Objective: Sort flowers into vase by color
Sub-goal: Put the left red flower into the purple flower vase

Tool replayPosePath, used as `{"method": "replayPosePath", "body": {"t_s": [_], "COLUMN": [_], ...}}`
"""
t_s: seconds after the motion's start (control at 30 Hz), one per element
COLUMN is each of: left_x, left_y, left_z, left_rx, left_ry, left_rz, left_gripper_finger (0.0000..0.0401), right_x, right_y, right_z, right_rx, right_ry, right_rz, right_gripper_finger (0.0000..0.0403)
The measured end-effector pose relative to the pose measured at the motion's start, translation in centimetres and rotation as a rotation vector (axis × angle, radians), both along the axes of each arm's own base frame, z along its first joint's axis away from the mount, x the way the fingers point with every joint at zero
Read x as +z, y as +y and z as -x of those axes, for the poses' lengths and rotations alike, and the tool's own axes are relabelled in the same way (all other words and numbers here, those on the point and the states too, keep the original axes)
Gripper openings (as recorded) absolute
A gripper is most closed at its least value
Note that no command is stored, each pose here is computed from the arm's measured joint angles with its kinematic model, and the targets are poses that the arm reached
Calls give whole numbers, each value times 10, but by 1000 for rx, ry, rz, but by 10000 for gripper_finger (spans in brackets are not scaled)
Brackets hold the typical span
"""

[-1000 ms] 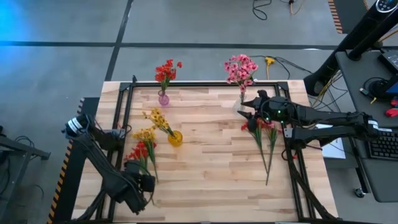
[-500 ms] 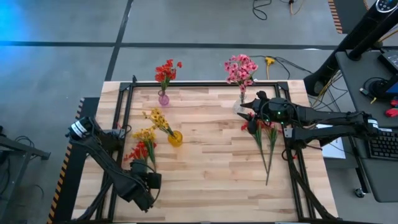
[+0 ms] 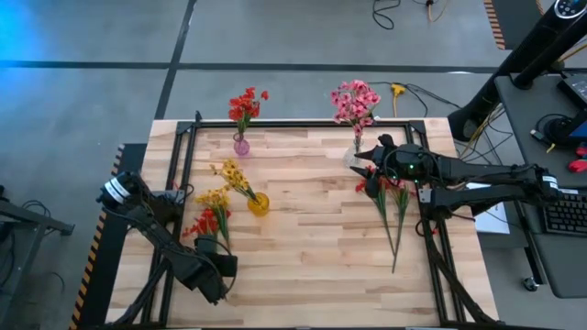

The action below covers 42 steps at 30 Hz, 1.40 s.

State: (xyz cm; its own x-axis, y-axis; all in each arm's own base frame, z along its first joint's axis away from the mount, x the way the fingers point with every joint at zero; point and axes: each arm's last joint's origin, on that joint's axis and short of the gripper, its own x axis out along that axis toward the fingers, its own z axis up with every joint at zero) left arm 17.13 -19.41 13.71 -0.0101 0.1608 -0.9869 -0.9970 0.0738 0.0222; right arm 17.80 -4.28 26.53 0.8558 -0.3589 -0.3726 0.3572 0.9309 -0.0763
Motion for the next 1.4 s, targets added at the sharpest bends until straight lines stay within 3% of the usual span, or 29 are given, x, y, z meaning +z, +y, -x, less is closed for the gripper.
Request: {"method": "replayPosePath", "body": {"t_s": [0.13,0.43,0.6,1.0,1.17,1.4], "left_x": [0,-1,-1,15,40,89], "left_y": [1,1,2,-5,-10,-22], "left_z": [0,1,1,3,3,5], "left_rx": [4,7,7,-10,-30,-163], "left_ry": [-4,8,11,95,98,17], "left_rz": [-3,-11,-12,-10,-18,107], "left_gripper_finger": [193,60,11,8,7,6], "right_x": [0,0,-1,-1,-1,-1], "right_y": [0,0,0,0,0,0], "right_z": [0,0,0,0,0,0], "right_rx": [0,0,0,0,0,0], "right_ry": [0,1,5,7,8,8], "right_rz": [0,0,-1,-2,-2,-2], "right_gripper_finger": [192,192,192,192,192,192]}}
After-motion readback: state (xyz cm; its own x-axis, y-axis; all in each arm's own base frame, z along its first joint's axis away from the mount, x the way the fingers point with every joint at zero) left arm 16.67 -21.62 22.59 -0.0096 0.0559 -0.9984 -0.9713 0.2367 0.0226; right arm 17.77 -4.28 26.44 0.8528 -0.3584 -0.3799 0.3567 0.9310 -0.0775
